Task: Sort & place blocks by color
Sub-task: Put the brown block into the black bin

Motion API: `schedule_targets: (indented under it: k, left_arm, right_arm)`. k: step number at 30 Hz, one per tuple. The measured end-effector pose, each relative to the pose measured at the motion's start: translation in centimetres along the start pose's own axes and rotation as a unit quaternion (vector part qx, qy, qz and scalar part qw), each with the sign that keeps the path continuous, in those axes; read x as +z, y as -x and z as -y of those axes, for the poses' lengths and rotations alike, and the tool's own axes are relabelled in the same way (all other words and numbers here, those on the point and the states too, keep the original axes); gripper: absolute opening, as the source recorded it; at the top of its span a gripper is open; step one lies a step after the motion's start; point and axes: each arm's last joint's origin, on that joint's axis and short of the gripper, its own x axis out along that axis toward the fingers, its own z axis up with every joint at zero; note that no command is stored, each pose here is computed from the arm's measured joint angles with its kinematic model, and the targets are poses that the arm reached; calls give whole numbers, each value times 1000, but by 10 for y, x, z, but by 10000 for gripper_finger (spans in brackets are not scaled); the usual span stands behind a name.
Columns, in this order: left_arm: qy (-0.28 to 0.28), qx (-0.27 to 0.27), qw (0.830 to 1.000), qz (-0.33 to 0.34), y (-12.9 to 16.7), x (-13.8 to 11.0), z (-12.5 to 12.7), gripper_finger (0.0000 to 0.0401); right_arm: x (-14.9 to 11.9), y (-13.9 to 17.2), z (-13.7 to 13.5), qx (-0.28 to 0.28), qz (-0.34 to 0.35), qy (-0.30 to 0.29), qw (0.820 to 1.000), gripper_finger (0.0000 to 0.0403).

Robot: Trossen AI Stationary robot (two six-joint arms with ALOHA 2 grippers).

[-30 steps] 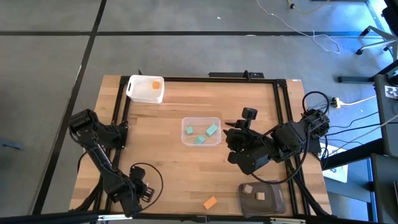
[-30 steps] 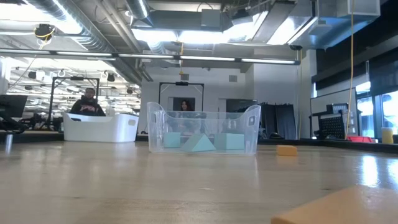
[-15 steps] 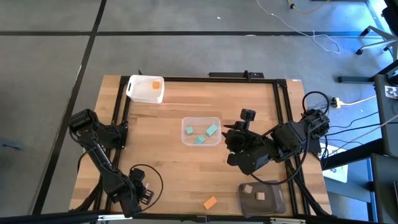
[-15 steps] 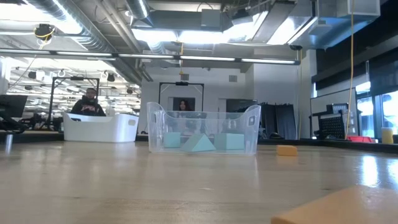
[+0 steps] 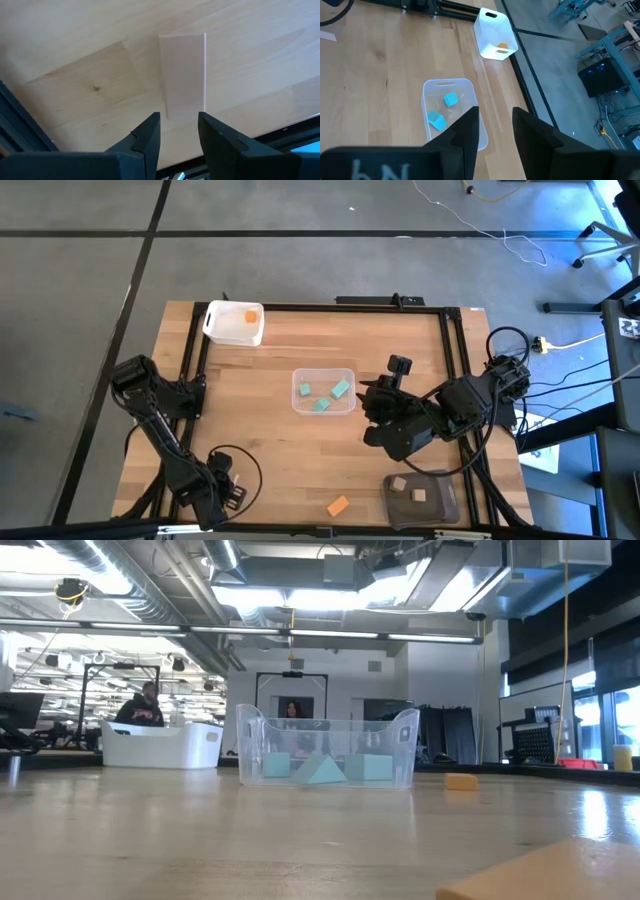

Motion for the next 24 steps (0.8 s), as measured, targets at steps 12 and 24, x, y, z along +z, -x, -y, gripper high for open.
schedule_targets:
  k: [12, 24]
  left_arm:
    - [17, -24, 1000, 13, 0, 0, 3, 122]
    - [42, -56, 997, 11, 0, -2, 7, 122]
  right_arm:
    - [0, 0, 0, 0, 0, 1, 1000, 120]
    - [0, 0, 0, 0, 0, 1, 1000, 120]
